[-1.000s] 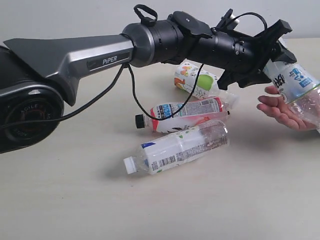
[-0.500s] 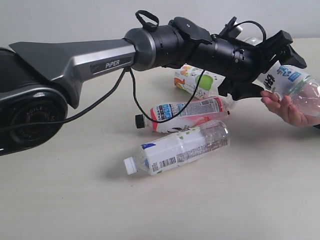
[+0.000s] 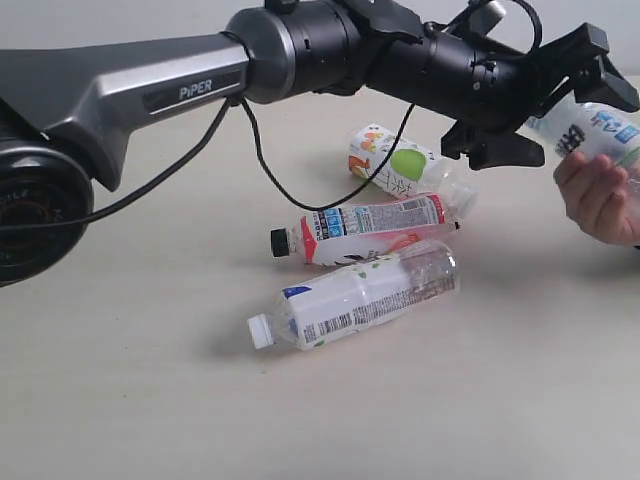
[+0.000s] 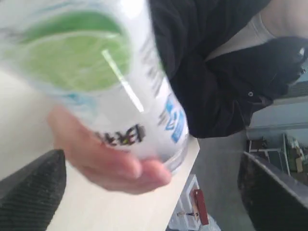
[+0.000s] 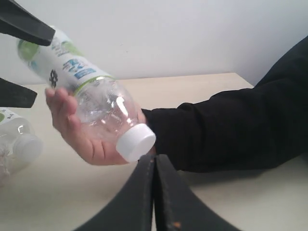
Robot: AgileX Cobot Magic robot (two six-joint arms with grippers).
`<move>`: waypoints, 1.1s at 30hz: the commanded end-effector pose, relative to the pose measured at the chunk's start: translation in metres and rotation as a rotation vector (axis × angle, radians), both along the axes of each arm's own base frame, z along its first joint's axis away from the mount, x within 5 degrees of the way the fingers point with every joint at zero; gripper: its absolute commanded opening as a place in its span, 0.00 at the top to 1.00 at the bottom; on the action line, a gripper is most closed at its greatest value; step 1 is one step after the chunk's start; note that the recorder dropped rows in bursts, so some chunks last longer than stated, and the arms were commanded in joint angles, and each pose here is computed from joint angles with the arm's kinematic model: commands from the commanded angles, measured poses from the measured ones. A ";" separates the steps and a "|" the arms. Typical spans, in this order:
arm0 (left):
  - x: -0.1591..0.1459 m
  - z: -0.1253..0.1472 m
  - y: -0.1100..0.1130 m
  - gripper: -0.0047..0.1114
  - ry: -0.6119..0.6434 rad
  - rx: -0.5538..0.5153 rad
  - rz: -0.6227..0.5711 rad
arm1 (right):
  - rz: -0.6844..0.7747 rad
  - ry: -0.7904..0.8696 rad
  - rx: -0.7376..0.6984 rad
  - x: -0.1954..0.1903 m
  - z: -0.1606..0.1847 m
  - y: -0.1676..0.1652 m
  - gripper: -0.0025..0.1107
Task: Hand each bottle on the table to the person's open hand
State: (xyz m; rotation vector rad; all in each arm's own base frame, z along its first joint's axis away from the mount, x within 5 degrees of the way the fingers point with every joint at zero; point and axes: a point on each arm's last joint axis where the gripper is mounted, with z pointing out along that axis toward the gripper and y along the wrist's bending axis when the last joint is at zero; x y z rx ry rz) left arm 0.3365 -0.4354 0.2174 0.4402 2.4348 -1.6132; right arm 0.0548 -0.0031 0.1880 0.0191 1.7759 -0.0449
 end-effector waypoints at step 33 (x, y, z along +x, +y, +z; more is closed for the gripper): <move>-0.112 0.136 0.172 0.95 -0.672 0.453 0.042 | -0.003 -0.010 -0.003 0.000 0.000 0.000 0.98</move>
